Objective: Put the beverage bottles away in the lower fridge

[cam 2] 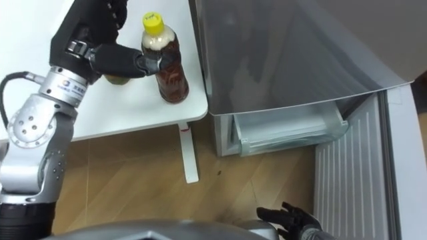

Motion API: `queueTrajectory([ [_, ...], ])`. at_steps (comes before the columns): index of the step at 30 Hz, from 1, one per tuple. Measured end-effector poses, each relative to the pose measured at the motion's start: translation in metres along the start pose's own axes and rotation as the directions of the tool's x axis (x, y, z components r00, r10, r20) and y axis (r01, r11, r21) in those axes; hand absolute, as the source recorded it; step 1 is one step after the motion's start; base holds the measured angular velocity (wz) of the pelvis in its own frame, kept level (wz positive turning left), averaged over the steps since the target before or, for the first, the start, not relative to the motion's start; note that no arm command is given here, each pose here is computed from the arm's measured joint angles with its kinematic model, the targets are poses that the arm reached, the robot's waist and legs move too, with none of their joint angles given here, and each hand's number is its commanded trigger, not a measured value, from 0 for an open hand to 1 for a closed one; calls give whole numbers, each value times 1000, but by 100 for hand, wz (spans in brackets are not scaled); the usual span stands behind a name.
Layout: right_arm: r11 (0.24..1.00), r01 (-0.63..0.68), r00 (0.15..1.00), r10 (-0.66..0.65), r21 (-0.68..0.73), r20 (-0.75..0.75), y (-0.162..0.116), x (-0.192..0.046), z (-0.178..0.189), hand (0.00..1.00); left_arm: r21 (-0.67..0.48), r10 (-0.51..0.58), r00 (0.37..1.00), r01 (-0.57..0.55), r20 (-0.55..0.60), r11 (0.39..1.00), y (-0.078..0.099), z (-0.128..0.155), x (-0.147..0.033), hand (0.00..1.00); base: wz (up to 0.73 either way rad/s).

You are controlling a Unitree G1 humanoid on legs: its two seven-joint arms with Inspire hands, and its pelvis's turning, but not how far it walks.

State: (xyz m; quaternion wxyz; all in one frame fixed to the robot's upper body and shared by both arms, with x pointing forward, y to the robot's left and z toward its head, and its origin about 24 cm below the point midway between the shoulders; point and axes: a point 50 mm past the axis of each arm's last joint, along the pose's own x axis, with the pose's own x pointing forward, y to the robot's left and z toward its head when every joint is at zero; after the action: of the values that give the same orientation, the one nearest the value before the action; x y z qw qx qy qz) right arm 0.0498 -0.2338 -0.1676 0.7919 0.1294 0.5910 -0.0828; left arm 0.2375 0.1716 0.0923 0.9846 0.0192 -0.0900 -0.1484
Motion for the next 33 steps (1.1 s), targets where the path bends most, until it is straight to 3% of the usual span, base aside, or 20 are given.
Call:
queueTrajectory([
  [9, 1000, 0, 1000, 0, 1, 4, 0, 0, 2, 0, -91, 4, 1000, -4, 5, 996, 1, -3, 0, 0, -1],
  [33, 1000, -1, 1000, 2, -20, 29, 2, 0, 4, 0, -131, -22, 998, 15, -53, 991, 0, -14, -6, 0, -1],
])
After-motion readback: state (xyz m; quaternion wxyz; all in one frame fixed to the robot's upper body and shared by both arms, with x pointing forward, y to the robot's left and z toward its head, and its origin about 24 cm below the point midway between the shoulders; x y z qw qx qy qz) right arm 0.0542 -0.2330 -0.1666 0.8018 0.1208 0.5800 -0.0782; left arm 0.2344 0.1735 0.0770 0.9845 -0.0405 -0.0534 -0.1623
